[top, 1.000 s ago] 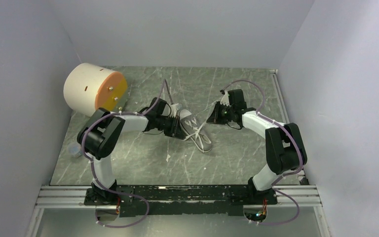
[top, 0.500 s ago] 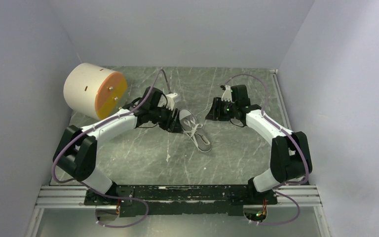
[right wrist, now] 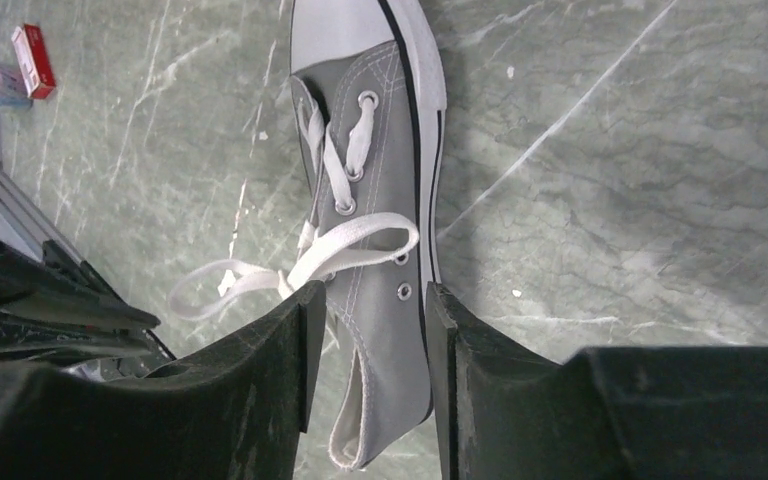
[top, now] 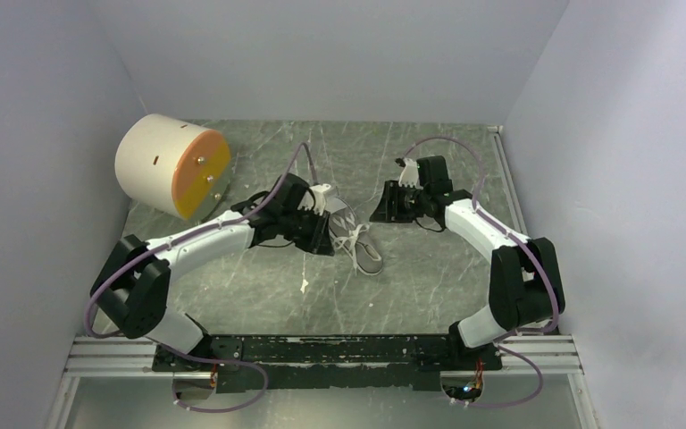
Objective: Tie the shoes
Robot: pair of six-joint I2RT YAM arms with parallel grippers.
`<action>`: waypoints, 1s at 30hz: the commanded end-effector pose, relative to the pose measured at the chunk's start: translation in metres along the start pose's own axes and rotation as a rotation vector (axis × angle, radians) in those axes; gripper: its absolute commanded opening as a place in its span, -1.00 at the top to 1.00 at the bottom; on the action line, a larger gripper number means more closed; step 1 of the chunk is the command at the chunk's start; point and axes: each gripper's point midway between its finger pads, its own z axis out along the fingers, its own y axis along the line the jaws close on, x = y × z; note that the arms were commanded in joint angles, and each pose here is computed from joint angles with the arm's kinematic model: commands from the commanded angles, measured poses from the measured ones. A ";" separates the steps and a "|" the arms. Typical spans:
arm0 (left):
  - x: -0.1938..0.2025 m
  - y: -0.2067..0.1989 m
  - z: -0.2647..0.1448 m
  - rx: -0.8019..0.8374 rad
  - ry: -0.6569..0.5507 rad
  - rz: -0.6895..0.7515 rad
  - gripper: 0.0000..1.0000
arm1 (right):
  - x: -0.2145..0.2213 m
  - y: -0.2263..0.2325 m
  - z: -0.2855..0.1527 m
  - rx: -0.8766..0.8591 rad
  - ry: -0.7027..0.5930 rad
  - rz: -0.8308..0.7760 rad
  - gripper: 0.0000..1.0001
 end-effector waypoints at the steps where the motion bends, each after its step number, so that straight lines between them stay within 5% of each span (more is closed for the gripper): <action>1: -0.014 -0.036 0.006 0.018 -0.020 0.088 0.60 | 0.007 0.011 -0.003 -0.053 0.009 -0.014 0.13; 9: -0.013 -0.070 0.047 0.063 0.030 0.122 0.15 | 0.011 0.012 0.000 -0.058 0.009 -0.011 0.16; 16: -0.019 -0.044 0.070 -0.081 0.067 0.098 0.05 | 0.014 0.012 0.000 -0.061 0.010 -0.008 0.17; 20: -0.013 -0.027 0.075 -0.139 0.100 0.100 0.35 | 0.011 0.013 0.000 -0.064 0.004 -0.015 0.19; 30: -0.007 -0.002 0.073 -0.163 0.104 0.099 -0.03 | 0.011 0.012 -0.003 -0.052 -0.002 -0.026 0.24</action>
